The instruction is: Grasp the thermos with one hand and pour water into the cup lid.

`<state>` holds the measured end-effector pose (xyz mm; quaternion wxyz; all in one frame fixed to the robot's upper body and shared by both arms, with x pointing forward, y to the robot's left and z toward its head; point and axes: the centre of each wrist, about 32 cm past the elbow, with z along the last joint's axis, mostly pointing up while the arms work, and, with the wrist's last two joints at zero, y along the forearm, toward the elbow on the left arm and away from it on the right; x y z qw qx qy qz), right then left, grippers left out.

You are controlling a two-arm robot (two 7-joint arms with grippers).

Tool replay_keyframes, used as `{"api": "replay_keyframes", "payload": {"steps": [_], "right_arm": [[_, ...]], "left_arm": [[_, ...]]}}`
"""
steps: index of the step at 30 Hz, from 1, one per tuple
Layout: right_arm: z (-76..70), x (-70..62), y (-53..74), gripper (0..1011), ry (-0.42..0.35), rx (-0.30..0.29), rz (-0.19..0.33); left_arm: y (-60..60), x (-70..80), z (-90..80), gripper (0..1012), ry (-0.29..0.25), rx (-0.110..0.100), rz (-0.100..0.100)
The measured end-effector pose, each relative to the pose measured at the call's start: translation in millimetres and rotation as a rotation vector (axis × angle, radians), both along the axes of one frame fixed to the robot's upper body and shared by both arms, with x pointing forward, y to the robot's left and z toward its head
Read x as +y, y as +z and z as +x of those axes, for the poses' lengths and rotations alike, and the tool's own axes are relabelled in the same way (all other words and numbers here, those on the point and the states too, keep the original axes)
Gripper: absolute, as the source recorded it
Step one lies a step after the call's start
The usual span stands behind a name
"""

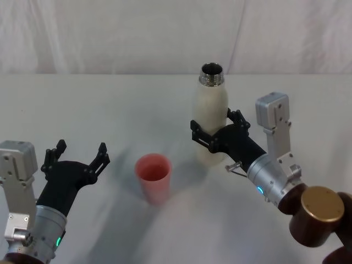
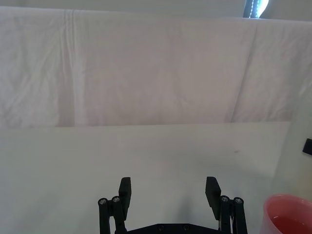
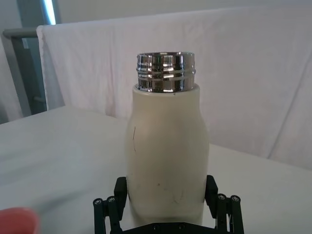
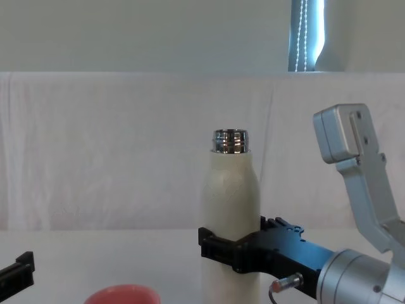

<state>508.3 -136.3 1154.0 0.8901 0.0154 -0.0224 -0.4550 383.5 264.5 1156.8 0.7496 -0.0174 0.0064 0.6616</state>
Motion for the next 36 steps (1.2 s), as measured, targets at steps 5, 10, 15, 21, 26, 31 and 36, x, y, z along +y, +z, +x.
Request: {"api": "replay_keyframes", "payload": {"steps": [5,10,15,21,26,31,36], "right_arm": [[-12.9,-1.6,0.7,1002,0.007,-0.017,-0.014],[-22.3,-4.4,0.0,1002,0.013,-0.026,-0.024],[-32.0,-8.8,-2.7,1001,0.016,-0.028,-0.033],[-41.7,-16.6,-6.8,1001,0.004,-0.026,-0.032],[-50.1,-23.8,-8.3,1001,-0.017,-0.029,-0.023],[-59.8,-28.5,-7.9,1001,-0.044,-0.045,-0.040],[-70.1,-34.3,-8.7,1001,-0.079,-0.059,-0.063]], "left_arm": [[0.0,0.0,0.0,1001,0.000,0.000,0.000],[0.0,0.0,0.0,1001,0.000,0.000,0.000],[0.0,0.0,0.0,1001,0.000,0.000,0.000],[0.0,0.0,0.0,1001,0.000,0.000,0.000],[0.0,0.0,0.0,1001,0.000,0.000,0.000],[0.0,0.0,0.0,1001,0.000,0.000,0.000],[0.0,0.0,0.0,1001,0.000,0.000,0.000]]}}
